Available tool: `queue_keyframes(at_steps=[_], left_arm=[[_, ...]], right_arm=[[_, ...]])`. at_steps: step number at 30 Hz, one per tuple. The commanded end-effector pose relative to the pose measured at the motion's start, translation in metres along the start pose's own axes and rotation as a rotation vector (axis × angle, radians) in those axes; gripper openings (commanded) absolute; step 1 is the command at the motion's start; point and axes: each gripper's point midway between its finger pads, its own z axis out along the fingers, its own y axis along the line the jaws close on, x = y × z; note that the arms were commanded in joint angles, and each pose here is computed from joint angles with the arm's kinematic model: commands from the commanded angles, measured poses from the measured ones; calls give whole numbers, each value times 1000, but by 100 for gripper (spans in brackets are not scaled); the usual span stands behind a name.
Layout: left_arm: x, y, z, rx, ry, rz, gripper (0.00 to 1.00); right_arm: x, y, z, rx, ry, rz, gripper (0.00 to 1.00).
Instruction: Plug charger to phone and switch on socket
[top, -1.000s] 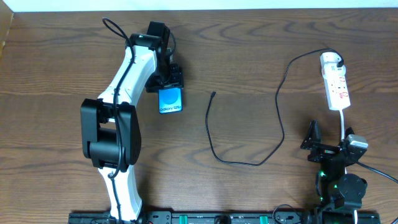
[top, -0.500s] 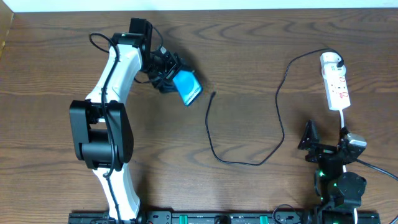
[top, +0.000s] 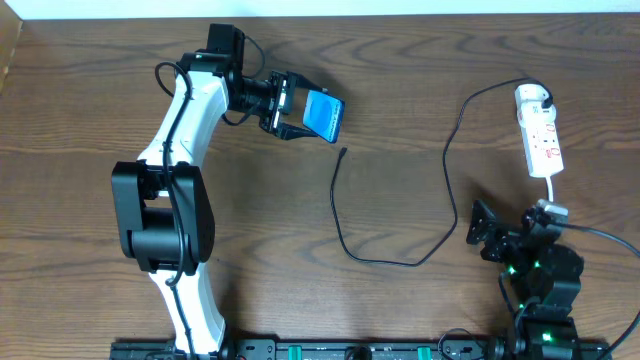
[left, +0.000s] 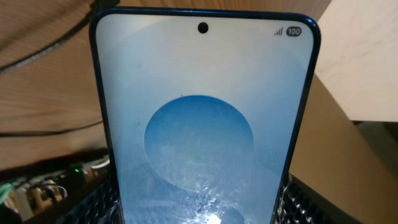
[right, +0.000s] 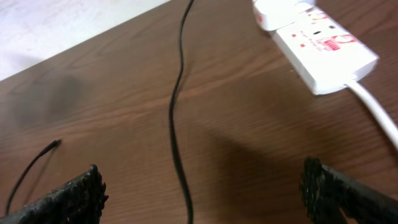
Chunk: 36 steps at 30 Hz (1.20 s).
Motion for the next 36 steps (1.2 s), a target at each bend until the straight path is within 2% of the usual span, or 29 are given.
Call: queue_keyframes(at_steps=[1,5,11,20,23,25,26,32,36], left_arm=[[25,-19,-12,62,59,-17,65],[27,-26,-13,88,77,-4,65],[26,-28,-15,98,76,-11,65],[21,-36,-19,126,63,32,65],[21,-37,-19,129,64,15,65],[21,-37,-19,129,63,11,65],[21,-37,-20,129,63,11,65],[20,-37,-21,131,61,2,65],[19,-37,-21,130,57,2,65]], right_arm=[[-8,17,0,-55,73,21,99],[-11,23,6,-51,184,39,99],[-20,53,11,-151,399,41,99],[-74,105,6,-314,730,2,99],[-99,112,23,-326,678,-19,99],[-116,117,36,-303,622,119,99],[-118,119,38,-305,610,132,99],[-103,137,47,-322,655,128,88],[-94,150,52,-348,678,102,88]])
